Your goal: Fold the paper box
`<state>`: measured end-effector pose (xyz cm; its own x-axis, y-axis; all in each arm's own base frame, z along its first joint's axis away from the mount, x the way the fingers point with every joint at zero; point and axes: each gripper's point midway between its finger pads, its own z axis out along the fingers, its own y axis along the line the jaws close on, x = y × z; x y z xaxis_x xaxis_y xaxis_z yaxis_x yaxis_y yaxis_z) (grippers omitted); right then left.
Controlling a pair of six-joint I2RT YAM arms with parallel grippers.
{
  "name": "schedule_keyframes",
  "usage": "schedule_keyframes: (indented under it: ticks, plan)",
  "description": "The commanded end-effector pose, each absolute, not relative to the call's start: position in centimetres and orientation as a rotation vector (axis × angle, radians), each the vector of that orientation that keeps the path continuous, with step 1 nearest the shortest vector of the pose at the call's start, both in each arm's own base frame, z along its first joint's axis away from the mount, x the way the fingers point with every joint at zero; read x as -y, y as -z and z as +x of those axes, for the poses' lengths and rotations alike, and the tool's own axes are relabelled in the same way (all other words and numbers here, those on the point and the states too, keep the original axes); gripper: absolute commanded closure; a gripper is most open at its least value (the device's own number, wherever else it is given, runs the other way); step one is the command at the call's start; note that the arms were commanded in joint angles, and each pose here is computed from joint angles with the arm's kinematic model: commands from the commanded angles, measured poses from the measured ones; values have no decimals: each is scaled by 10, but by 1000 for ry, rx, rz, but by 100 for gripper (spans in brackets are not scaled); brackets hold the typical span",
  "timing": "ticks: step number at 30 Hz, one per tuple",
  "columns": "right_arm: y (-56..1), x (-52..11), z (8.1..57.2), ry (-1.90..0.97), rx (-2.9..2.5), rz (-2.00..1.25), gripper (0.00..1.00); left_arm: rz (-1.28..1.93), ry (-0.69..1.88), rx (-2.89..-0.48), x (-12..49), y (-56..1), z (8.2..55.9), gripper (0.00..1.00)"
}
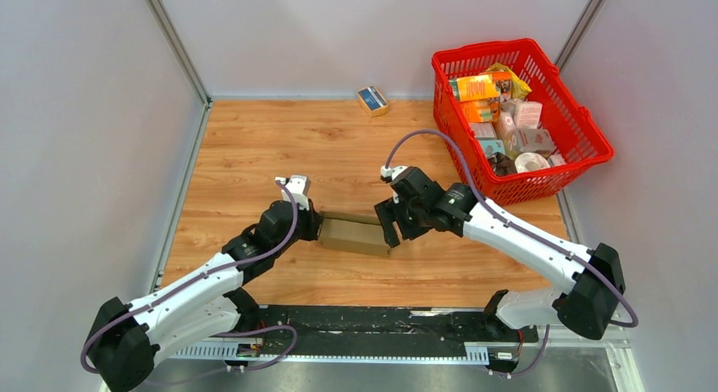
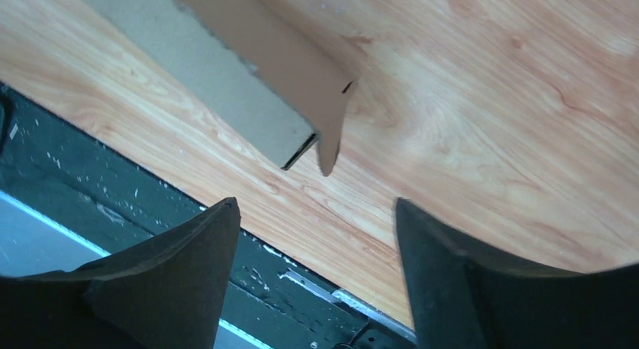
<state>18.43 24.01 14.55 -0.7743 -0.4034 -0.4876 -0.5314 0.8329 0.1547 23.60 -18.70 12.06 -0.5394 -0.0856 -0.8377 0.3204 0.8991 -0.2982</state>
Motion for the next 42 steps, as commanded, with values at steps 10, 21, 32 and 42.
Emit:
schedule_keyframes:
  ticks: [10,21,32,42]
  plan:
    - [-144,-244,205,-374,-2520,-610,62,193,475,-2232,184,-90,216,100]
    - [-151,-269,216,-464,-2531,-456,92,167,480,-2241,188,-94,217,100]
    - [-152,-271,214,-557,-2626,-188,100,170,475,-2264,197,-90,214,100]
    - [-121,-255,211,-425,-2600,-239,100,142,508,-2264,202,-92,211,100]
